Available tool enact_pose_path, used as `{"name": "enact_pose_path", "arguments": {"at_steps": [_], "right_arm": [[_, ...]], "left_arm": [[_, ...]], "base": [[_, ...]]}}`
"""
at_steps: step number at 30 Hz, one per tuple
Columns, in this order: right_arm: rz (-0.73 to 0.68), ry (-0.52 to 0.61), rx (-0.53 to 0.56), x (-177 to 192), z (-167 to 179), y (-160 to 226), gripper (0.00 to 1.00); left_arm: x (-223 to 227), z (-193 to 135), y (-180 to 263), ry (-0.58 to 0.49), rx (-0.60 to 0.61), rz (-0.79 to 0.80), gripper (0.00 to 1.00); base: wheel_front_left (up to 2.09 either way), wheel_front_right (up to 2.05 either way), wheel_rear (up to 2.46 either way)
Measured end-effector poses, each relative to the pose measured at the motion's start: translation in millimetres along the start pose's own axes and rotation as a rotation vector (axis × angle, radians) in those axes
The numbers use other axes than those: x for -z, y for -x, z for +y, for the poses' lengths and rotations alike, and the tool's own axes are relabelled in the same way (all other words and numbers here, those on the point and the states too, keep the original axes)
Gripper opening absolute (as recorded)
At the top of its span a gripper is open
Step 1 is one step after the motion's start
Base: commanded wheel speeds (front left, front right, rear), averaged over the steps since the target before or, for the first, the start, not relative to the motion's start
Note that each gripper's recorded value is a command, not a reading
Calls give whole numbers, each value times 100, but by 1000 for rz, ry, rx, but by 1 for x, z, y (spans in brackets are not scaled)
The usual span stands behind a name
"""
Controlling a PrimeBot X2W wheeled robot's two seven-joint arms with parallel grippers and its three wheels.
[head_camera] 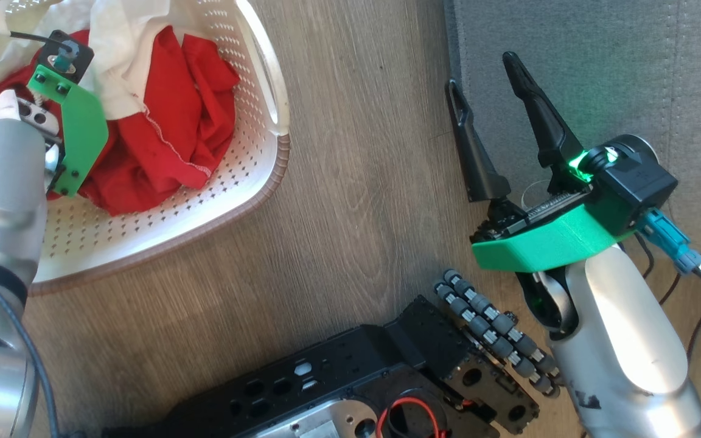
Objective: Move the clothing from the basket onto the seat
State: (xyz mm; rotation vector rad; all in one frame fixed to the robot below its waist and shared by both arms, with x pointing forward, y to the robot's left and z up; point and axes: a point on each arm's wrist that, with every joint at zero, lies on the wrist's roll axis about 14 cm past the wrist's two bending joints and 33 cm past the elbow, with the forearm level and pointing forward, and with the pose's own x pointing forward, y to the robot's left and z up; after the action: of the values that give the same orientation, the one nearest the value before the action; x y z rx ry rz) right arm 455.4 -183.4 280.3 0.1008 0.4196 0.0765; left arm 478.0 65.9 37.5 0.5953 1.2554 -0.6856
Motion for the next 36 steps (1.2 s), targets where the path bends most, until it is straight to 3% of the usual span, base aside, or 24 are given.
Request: {"name": "enact_pose_path", "arguments": {"at_steps": [8, 16, 29, 36], "right_arm": [[-26, 12, -12, -11, 3, -1, 100], [-131, 45, -31, -55, 11, 2, 100], [-270, 69, -50, -115, 30, 51, 100], [-349, 76, -93, -143, 47, 79, 100]], "left_arm": [[-11, 5, 11, 37, -10, -58, 0], [-24, -1, 58, 88, -36, -193, 0], [-79, 19, 198, 269, -203, -658, 0], [-110, 26, 303, 333, -279, -968, 0]], "base": [[0, 0, 0], [0, 0, 0], [0, 0, 0], [0, 0, 0]]}}
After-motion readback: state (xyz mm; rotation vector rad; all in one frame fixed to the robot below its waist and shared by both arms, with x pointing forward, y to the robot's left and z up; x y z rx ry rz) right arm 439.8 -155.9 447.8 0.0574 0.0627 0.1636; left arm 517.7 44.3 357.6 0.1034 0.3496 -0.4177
